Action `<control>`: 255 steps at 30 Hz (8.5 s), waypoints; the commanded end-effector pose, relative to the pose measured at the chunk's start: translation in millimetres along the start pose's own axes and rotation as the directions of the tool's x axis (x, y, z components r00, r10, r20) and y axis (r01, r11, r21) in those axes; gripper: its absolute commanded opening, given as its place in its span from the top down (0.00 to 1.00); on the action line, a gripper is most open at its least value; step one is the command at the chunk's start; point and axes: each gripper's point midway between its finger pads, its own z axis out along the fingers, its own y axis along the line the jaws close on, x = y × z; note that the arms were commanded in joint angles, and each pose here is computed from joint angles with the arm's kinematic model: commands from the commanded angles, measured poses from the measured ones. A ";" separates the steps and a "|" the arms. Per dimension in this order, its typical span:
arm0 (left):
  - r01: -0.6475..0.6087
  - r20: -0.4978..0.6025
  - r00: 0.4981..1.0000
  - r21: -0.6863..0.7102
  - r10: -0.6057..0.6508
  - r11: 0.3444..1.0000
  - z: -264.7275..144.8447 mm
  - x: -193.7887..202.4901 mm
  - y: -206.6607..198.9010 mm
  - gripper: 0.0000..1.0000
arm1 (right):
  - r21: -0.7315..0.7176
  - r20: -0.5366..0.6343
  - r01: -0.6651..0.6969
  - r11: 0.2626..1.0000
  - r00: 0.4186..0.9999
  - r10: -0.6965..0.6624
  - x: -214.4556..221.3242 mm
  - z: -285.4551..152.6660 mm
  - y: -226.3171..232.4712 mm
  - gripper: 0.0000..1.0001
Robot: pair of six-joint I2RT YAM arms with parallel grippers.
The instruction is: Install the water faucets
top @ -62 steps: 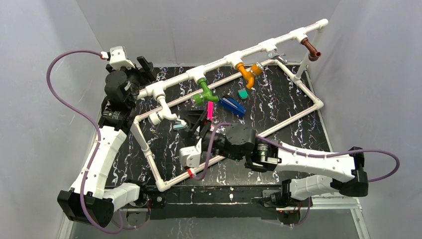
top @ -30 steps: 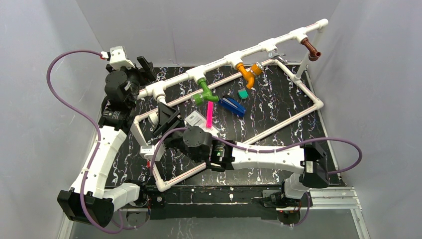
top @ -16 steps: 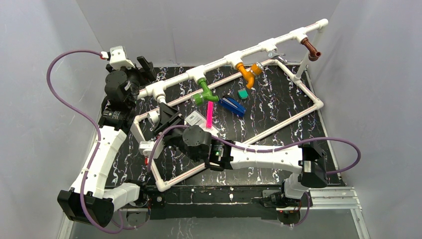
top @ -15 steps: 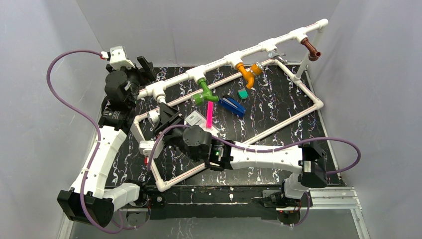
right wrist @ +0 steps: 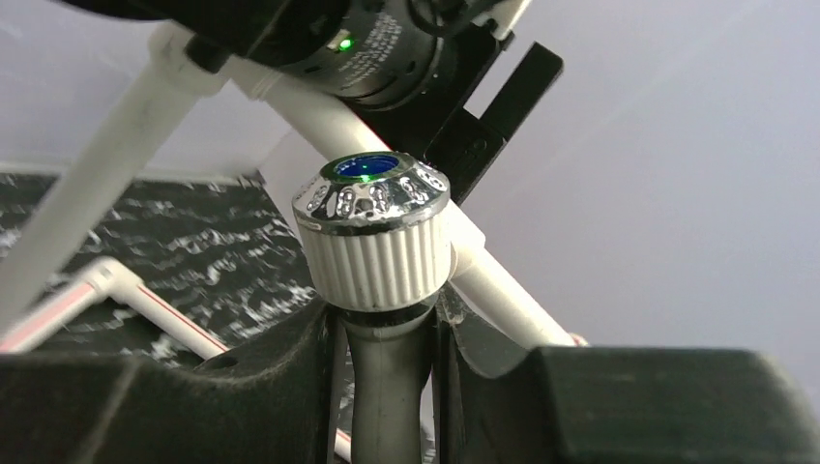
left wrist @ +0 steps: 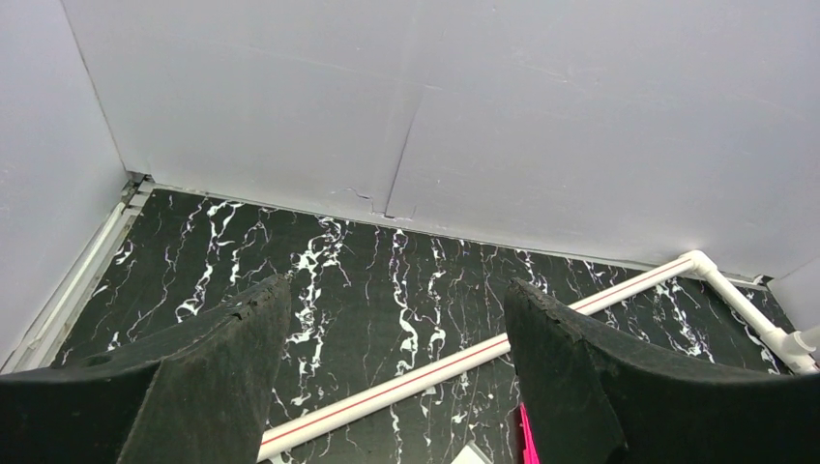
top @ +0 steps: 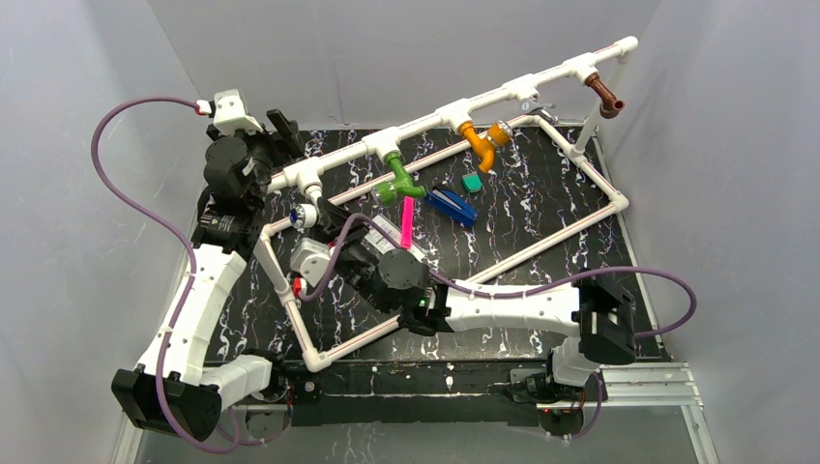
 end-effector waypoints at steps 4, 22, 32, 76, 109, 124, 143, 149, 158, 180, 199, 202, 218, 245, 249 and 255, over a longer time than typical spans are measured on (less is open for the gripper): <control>-0.182 -0.547 0.831 -0.096 0.100 0.979 -24.2 176.5 52.2 0.22 | 0.277 0.211 -0.592 0.756 0.806 0.554 -3.0 -16.8 -49.4 0.99; -0.175 -0.544 0.833 -0.092 0.098 0.980 -24.5 175.2 50.7 0.22 | 0.229 0.456 -0.969 0.095 0.192 0.869 -7.5 -25.5 -77.3 0.99; -0.170 -0.541 0.836 -0.088 0.096 0.981 -25.0 174.2 49.7 0.21 | 0.177 0.470 -0.971 -0.158 -0.058 0.881 -13.8 -26.1 -86.5 0.99; -0.164 -0.537 0.839 -0.084 0.094 0.983 -25.2 173.3 48.4 0.21 | 0.113 0.348 -0.986 -0.124 -0.077 0.934 -36.3 -33.7 -110.6 0.30; -0.166 -0.547 0.832 -0.083 0.095 0.983 -24.1 176.9 48.7 0.21 | -0.228 0.182 0.143 0.963 0.978 -0.102 -54.4 -72.7 -91.9 0.18; -0.173 -0.550 0.829 -0.086 0.098 0.981 -24.1 177.6 49.9 0.21 | -0.225 0.184 0.733 0.642 0.679 -0.711 -36.8 -55.5 -56.3 0.19; -0.172 -0.549 0.830 -0.085 0.098 0.981 -24.6 177.1 49.6 0.21 | -0.289 0.158 0.859 0.421 0.477 -0.865 -21.6 -28.8 -27.0 0.19; -0.172 -0.547 0.831 -0.087 0.097 0.981 -24.7 176.6 50.1 0.21 | -0.295 0.136 0.864 0.409 0.461 -0.877 -13.2 -18.5 -25.7 0.22; -0.170 -0.545 0.833 -0.084 0.098 0.982 -24.6 175.7 49.2 0.21 | -0.273 0.090 0.863 0.425 0.462 -0.882 -4.8 -4.6 -35.4 0.33; -0.171 -0.548 0.831 -0.085 0.097 0.982 -24.5 176.9 49.5 0.21 | -0.139 -0.047 0.581 0.802 0.805 -0.591 6.4 -4.1 -22.7 0.99; -0.166 -0.548 0.831 -0.080 0.096 0.983 -24.2 176.9 48.2 0.21 | 0.098 0.035 -0.603 0.792 0.797 0.603 -12.4 1.3 -5.1 0.99; -0.165 -0.546 0.832 -0.078 0.096 0.983 -24.8 176.0 47.8 0.21 | 0.147 0.094 -0.738 0.659 0.674 0.733 -16.4 1.4 -14.7 0.99; -0.156 -0.540 0.837 -0.075 0.092 0.985 -25.5 174.5 46.4 0.21 | 0.159 0.148 -0.826 0.541 0.562 0.814 -22.9 3.6 -20.7 0.99; -0.158 -0.539 0.837 -0.075 0.093 0.985 -25.8 173.8 46.8 0.21 | 0.106 0.014 0.126 0.986 0.992 -0.129 -32.2 -16.8 -5.3 0.04; -0.158 -0.540 0.837 -0.074 0.093 0.985 -25.5 174.5 46.5 0.21 | 0.162 -0.027 0.196 0.967 0.981 -0.194 -28.4 -10.7 -8.4 0.07; -0.157 -0.539 0.837 -0.074 0.092 0.985 -25.3 174.0 46.4 0.21 | 0.171 -0.029 0.139 0.975 0.990 -0.137 -26.2 -5.2 -14.8 0.13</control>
